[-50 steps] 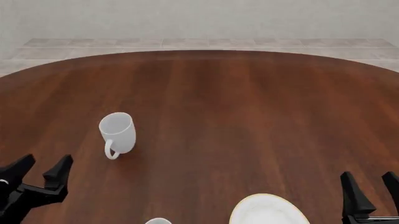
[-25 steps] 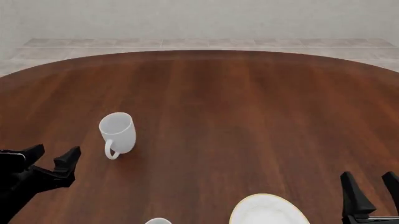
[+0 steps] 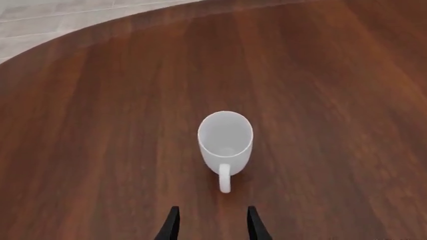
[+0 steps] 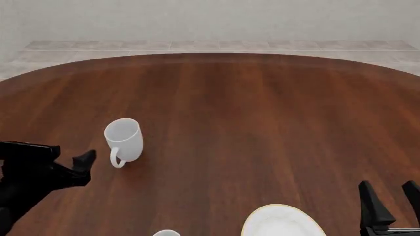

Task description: Put the white mug on the plate.

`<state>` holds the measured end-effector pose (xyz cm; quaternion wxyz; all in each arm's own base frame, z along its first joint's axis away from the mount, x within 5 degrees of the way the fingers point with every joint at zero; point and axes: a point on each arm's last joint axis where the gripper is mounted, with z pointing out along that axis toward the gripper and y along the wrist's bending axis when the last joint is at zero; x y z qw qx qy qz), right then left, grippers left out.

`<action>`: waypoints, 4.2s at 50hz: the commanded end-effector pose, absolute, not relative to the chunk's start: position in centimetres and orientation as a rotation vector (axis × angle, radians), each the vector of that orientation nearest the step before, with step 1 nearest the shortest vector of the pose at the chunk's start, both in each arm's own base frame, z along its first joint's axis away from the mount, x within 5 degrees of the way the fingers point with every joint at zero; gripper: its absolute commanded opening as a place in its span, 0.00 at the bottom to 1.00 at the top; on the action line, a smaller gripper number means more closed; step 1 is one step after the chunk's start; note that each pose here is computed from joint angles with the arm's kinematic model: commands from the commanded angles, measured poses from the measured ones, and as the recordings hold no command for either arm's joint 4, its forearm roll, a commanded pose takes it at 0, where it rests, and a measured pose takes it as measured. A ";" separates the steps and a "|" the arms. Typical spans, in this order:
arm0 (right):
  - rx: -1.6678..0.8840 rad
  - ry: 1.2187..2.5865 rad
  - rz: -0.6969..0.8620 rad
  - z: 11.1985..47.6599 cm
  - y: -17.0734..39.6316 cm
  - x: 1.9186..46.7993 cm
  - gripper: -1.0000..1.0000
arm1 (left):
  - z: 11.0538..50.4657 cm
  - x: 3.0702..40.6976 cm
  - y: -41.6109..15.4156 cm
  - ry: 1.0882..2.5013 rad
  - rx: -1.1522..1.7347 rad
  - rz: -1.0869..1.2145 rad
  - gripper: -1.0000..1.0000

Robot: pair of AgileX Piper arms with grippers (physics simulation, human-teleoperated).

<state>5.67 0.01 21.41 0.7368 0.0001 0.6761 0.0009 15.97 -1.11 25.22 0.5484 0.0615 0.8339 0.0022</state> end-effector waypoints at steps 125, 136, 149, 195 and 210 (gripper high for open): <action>0.000 1.485 0.000 21.4 0.0 5.7 1.00 | 17.1 26.0 -3.7 2.288 0.056 -0.124 1.00; 0.000 1.485 0.000 21.4 0.0 5.7 1.00 | 16.8 26.3 -3.8 2.291 0.051 -0.126 1.00; 0.000 1.485 0.001 21.4 0.0 5.7 1.00 | 16.4 26.5 -3.9 2.301 0.041 -0.131 1.00; 0.000 1.485 0.000 21.4 0.0 5.7 1.00 | 14.8 27.2 -3.9 2.318 0.017 -0.135 1.00; -0.001 1.485 0.000 21.4 0.0 5.7 1.00 | 16.0 26.8 -3.6 2.285 0.017 -0.133 0.00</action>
